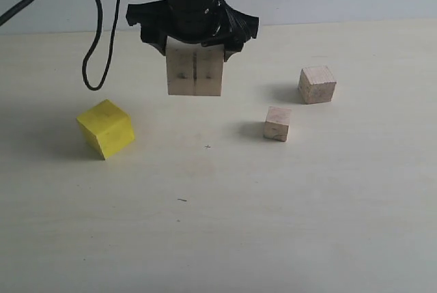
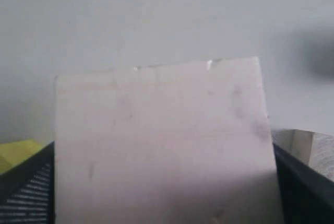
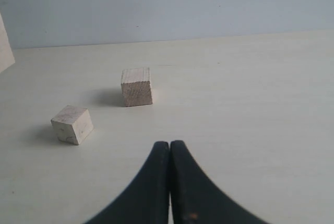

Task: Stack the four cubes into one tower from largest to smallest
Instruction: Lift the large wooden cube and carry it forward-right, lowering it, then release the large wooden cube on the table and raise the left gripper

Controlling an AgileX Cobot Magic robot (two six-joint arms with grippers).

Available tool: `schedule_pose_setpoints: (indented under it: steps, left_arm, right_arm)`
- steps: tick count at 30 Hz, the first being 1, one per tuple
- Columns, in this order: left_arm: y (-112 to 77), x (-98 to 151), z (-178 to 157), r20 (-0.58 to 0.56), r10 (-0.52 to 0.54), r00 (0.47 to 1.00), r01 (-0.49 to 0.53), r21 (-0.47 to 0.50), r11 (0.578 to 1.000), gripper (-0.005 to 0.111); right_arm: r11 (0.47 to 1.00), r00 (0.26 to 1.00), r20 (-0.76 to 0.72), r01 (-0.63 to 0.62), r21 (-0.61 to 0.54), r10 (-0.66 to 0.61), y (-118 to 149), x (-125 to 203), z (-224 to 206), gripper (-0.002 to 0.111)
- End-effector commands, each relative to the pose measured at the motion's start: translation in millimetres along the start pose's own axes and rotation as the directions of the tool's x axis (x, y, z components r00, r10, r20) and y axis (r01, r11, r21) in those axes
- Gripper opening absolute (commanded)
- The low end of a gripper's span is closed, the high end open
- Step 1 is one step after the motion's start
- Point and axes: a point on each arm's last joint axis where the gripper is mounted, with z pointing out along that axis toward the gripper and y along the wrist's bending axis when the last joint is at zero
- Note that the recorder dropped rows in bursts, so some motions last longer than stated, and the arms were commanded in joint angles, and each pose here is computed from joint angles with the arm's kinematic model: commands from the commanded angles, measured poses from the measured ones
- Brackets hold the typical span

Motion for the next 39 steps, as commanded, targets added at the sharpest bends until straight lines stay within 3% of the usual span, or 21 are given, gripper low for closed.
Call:
schedule_pose_setpoints:
  steps: [1,10,15,18,25,39]
  left_arm:
    - [3.9,14.7,0.8,-0.022,-0.040,0.999,0.039,-0.040,0.998,0.002]
    - [-5.9,52.3,18.5,-0.002,-0.060,0.998,0.060,0.038,0.997,0.002]
    - [-4.0,66.9,30.6,0.010,-0.048,0.999,0.048,-0.002,0.999,0.002]
    - [-4.4,73.3,38.3,0.013,-0.070,0.997,0.070,0.025,0.997,0.002]
    - [-8.1,78.8,47.7,0.037,-0.079,0.996,0.075,0.092,0.993,0.002]
    - [-8.6,86.9,68.0,0.005,-0.064,0.998,0.063,0.042,0.997,0.002]
  right_arm:
    - [1.000,1.000,0.012,-0.001,0.002,0.001,-0.2,0.2,0.1,0.000]
    - [1.000,1.000,0.012,-0.001,0.002,0.001,-0.2,0.2,0.1,0.000]
    - [1.000,1.000,0.012,-0.001,0.002,0.001,-0.2,0.2,0.1,0.000]
    - [1.000,1.000,0.012,-0.001,0.002,0.001,-0.2,0.2,0.1,0.000]
    - [1.000,1.000,0.012,-0.001,0.002,0.001,-0.2,0.2,0.1,0.000]
    - [1.000,1.000,0.012,-0.001,0.002,0.001,-0.2,0.2,0.1,0.000]
